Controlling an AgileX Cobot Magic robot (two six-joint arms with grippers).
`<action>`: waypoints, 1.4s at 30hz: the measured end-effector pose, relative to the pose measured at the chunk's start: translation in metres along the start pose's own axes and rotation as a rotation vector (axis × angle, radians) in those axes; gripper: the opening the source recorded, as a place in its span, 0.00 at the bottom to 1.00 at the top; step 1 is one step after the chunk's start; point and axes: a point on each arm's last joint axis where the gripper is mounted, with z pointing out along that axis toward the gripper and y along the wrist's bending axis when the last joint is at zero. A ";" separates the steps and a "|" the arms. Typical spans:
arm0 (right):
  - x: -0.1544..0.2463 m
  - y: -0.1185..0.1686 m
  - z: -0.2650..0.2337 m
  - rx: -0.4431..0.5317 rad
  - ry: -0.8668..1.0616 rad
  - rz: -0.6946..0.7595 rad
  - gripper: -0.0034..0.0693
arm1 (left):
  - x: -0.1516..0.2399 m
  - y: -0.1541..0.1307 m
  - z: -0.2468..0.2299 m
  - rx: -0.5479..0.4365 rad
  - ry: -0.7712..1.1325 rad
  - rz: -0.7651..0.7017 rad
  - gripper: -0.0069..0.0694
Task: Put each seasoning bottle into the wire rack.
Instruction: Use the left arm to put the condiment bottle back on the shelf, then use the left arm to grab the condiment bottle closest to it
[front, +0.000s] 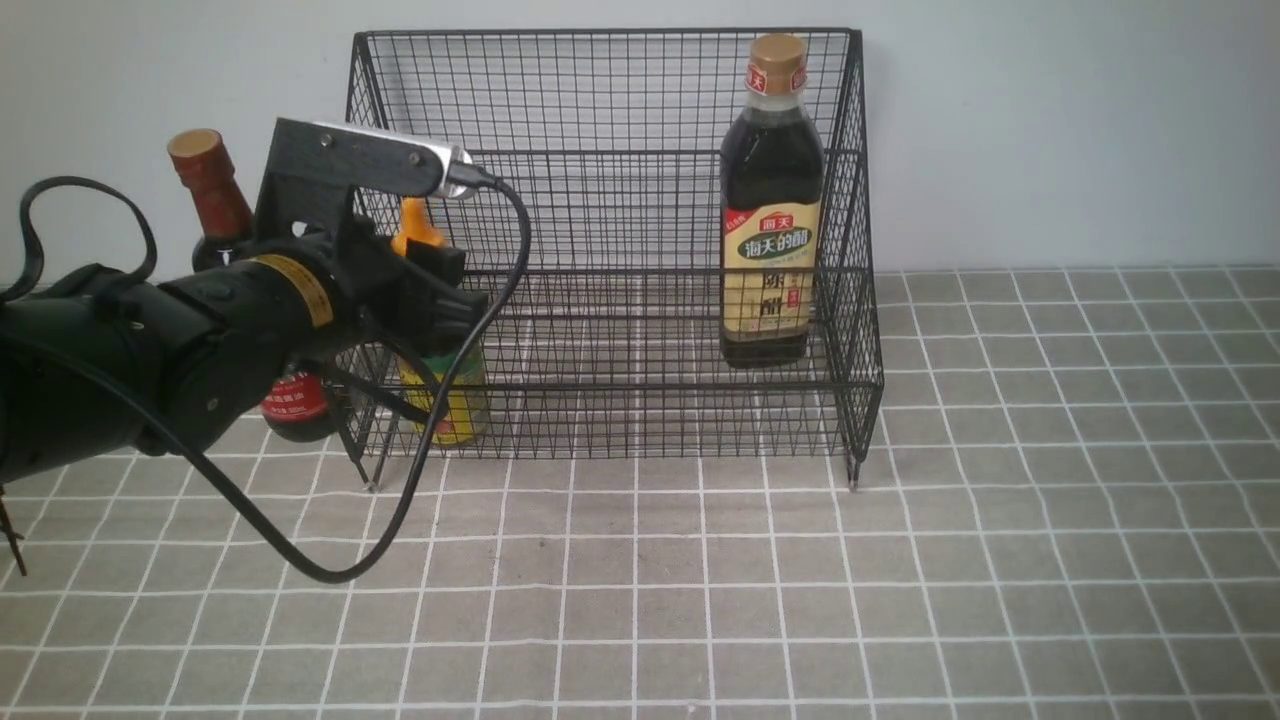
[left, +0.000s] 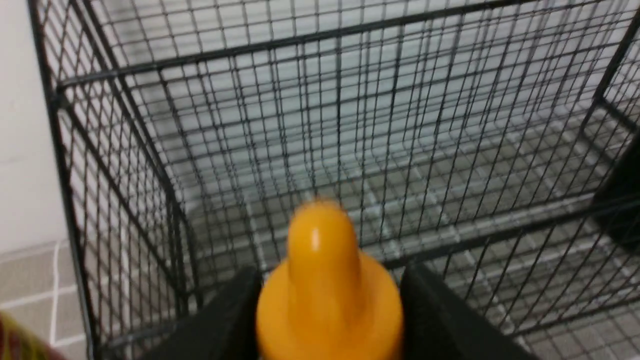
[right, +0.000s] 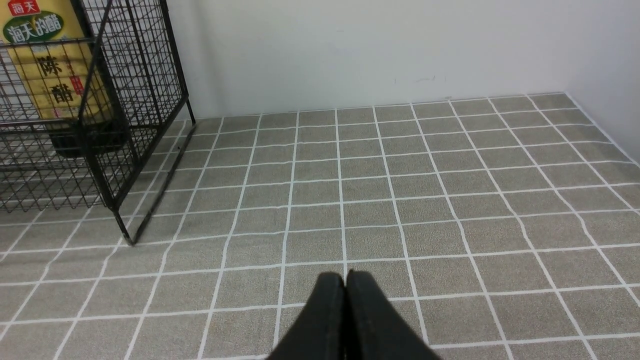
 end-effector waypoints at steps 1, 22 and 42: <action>0.000 0.000 0.000 0.000 0.000 0.000 0.03 | 0.002 0.001 0.000 -0.006 0.020 -0.007 0.60; 0.000 0.000 0.000 0.000 0.001 0.000 0.03 | -0.057 0.011 -0.110 -0.118 -0.107 -0.081 0.26; 0.000 0.000 0.000 0.000 0.001 0.000 0.03 | -0.061 0.083 -0.089 -0.240 -0.342 -0.080 0.43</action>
